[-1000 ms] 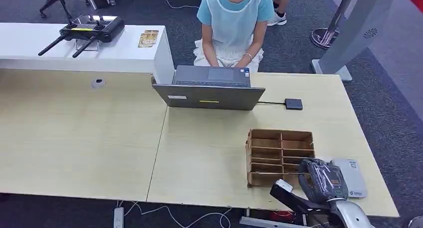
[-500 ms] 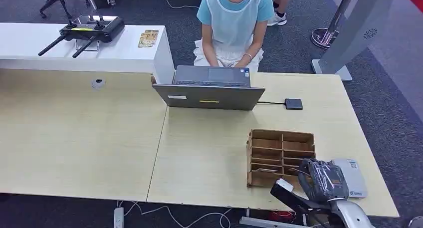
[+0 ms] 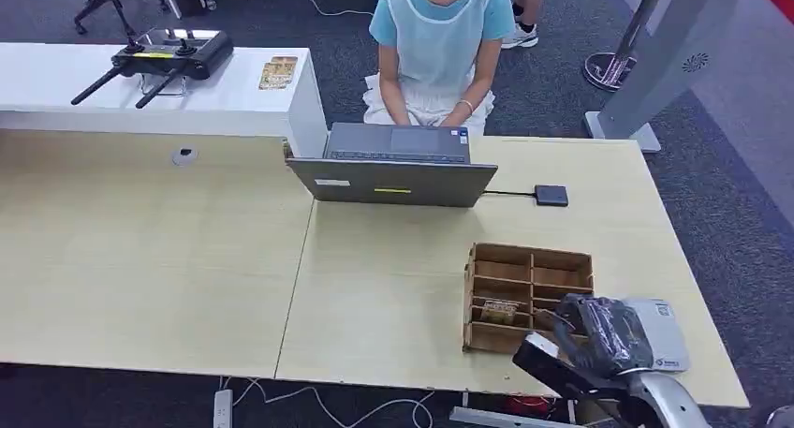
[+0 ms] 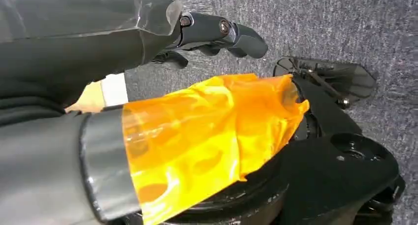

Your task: Pass the card to the sensor for recognition and then transmit it.

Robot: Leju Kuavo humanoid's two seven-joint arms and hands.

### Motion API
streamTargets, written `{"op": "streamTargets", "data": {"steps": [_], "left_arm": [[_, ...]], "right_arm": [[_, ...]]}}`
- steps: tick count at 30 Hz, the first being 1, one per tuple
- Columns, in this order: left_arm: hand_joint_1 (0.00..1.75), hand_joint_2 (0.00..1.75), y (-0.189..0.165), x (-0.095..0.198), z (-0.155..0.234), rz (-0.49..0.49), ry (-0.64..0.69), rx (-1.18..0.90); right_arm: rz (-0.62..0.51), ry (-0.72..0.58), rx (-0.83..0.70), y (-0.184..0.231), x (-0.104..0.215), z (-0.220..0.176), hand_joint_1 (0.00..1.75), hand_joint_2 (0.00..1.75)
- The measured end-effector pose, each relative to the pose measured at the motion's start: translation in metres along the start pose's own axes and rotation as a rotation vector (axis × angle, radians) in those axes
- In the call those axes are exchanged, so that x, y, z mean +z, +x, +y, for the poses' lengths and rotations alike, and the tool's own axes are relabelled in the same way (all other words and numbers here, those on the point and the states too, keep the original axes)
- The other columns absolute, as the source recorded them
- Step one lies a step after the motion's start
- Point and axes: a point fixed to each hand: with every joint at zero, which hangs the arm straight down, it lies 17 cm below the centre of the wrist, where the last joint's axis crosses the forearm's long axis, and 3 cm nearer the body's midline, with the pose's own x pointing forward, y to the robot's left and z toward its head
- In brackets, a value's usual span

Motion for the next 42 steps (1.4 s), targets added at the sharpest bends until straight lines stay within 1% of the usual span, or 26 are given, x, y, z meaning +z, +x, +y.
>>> {"op": "streamTargets", "data": {"steps": [3,6,10,12,15,16,23,29,35,36,39,42], "left_arm": [[0.00,0.00,0.001,0.000,0.000,-0.005,-0.002,-0.003],[0.00,0.00,0.002,0.000,0.001,-0.010,-0.003,-0.009],[0.00,0.00,0.003,0.000,0.001,-0.017,-0.004,-0.013],[0.00,0.00,0.004,0.000,0.001,-0.018,-0.005,-0.015],[0.00,0.00,0.004,0.000,0.002,-0.020,-0.006,-0.016],[0.00,0.00,0.004,0.000,0.001,-0.020,-0.008,-0.016],[0.00,0.00,0.005,0.000,0.003,-0.022,-0.009,-0.025],[0.00,0.00,0.006,0.000,0.003,-0.024,-0.011,-0.036],[0.00,0.00,0.007,0.000,0.003,-0.024,-0.011,-0.040],[0.00,0.00,0.009,0.000,0.003,-0.026,-0.012,-0.046],[0.00,0.00,0.013,0.000,0.003,-0.032,-0.018,-0.055],[0.00,0.00,0.013,0.000,0.003,-0.032,-0.017,-0.059]], "right_arm": [[-0.057,-0.023,-0.091,0.008,-0.001,-0.013,1.48,1.75],[-0.091,-0.042,-0.141,0.010,-0.002,-0.025,1.50,1.75],[-0.131,-0.069,-0.187,0.013,-0.002,-0.040,1.48,1.75],[-0.139,-0.083,-0.192,0.011,-0.002,-0.046,1.57,1.75],[-0.152,-0.094,-0.203,0.011,-0.002,-0.054,1.61,1.75],[-0.157,-0.098,-0.210,0.011,-0.003,-0.057,1.75,1.75],[-0.196,-0.130,-0.216,0.013,-0.006,-0.076,1.75,1.75],[-0.240,-0.146,-0.187,0.017,-0.019,-0.097,1.75,1.75],[-0.251,-0.155,-0.177,0.018,-0.022,-0.104,1.75,1.75],[-0.271,-0.178,-0.155,0.020,-0.031,-0.120,1.75,1.75],[-0.322,-0.220,-0.125,0.029,-0.050,-0.152,1.75,1.75],[-0.336,-0.233,-0.113,0.032,-0.056,-0.162,1.75,1.75]]}}
